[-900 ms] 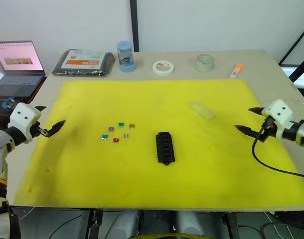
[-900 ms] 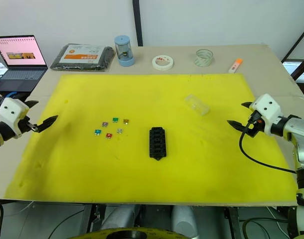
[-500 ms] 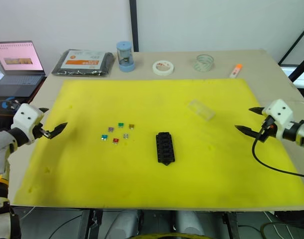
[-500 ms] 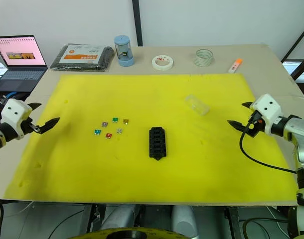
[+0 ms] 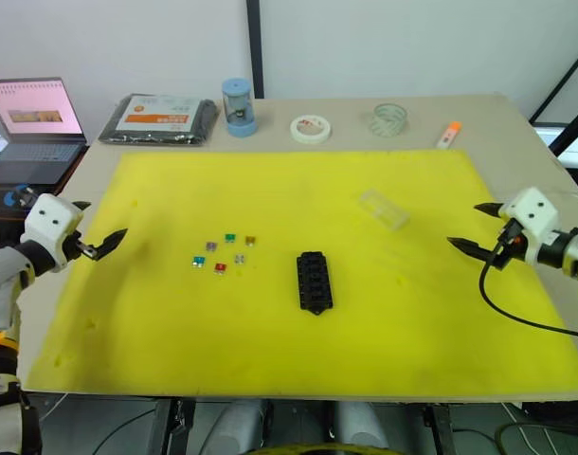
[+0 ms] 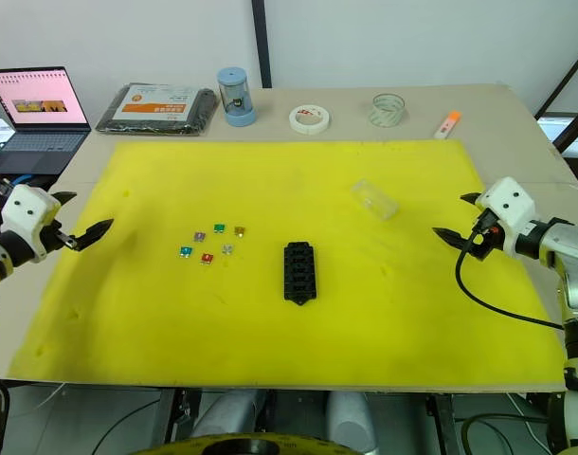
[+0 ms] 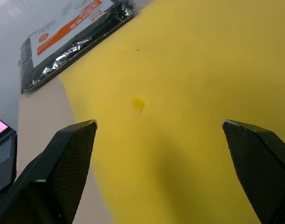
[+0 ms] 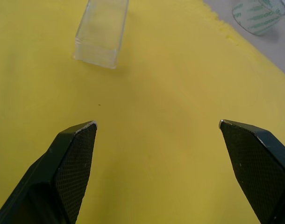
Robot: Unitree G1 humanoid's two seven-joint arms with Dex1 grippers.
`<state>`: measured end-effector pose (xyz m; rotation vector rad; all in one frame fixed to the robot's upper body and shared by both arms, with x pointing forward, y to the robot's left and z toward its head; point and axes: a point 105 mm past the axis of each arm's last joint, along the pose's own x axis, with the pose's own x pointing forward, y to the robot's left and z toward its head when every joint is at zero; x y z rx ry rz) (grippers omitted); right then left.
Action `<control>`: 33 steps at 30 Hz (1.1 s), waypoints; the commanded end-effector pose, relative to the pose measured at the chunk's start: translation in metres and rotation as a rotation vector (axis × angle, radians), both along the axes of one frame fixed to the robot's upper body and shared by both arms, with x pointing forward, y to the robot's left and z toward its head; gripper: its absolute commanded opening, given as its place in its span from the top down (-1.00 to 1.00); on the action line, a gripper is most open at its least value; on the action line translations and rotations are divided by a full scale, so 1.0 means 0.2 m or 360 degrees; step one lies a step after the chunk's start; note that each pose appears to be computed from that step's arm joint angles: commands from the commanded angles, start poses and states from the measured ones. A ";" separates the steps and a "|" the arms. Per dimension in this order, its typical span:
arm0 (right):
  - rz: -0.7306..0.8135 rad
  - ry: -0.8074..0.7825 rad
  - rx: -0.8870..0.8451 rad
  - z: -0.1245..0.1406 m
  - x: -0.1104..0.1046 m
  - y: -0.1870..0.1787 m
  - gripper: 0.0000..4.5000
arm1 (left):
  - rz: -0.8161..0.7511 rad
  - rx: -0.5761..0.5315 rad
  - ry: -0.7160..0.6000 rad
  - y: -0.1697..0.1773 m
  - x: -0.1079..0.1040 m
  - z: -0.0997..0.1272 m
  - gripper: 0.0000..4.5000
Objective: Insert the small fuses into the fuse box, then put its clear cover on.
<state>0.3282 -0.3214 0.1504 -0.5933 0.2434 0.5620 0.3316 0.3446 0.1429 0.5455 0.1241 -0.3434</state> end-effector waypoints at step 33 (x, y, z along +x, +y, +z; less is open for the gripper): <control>0.1056 -0.0054 0.0450 0.43 -0.22 0.95 -0.98 | -0.0441 -0.1205 0.0785 -0.26 -0.20 0.28 -0.99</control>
